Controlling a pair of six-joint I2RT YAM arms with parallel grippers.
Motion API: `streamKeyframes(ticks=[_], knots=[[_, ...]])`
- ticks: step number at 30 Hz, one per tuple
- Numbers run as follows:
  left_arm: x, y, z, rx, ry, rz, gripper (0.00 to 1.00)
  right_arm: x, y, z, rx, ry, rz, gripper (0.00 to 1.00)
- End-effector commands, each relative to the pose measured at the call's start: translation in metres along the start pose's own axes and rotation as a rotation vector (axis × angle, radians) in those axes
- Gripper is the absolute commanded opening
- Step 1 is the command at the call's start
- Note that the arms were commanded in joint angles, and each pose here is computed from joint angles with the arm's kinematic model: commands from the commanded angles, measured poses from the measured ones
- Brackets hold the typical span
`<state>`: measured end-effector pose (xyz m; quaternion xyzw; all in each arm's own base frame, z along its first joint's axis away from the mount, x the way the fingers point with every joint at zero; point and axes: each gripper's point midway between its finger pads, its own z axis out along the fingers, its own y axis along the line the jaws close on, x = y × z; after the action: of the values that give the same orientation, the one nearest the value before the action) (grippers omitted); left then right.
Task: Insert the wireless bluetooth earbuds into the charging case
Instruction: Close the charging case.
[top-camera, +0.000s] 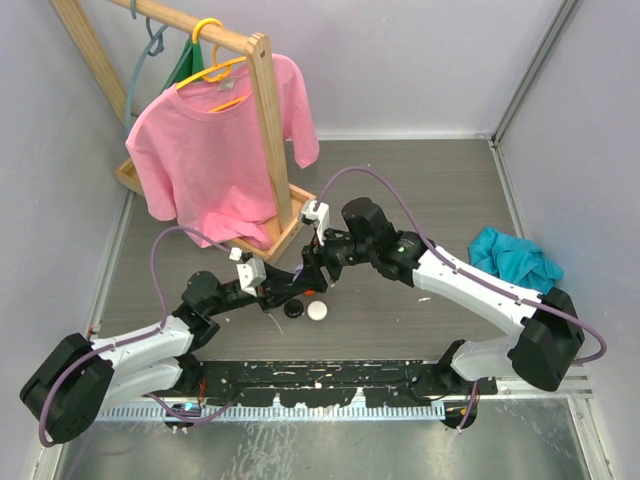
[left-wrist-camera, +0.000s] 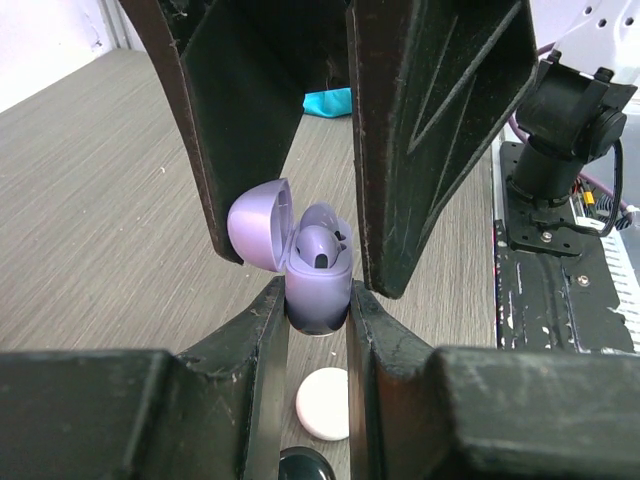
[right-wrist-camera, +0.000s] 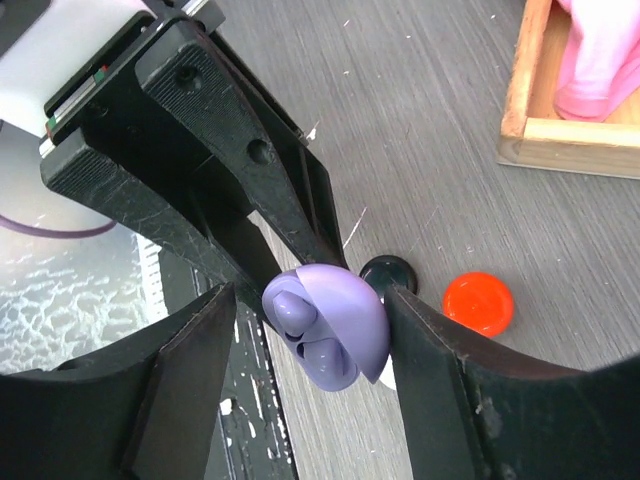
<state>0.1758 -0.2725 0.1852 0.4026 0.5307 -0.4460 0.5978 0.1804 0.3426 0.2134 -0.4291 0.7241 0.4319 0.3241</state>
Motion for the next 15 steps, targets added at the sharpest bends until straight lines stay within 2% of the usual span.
streamKeyframes(ticks=[1,9,15], knots=[[-0.033,0.006,0.008,-0.01,-0.095,0.06,0.0,-0.019,0.022,-0.008,-0.096,-0.035,-0.066,0.65],[-0.027,0.018,0.009,-0.074,-0.059,0.03,0.0,-0.021,0.031,-0.025,-0.091,-0.065,-0.093,0.63],[-0.023,0.024,0.012,-0.094,-0.037,0.002,0.0,-0.018,0.016,-0.036,0.033,-0.08,-0.098,0.63]])
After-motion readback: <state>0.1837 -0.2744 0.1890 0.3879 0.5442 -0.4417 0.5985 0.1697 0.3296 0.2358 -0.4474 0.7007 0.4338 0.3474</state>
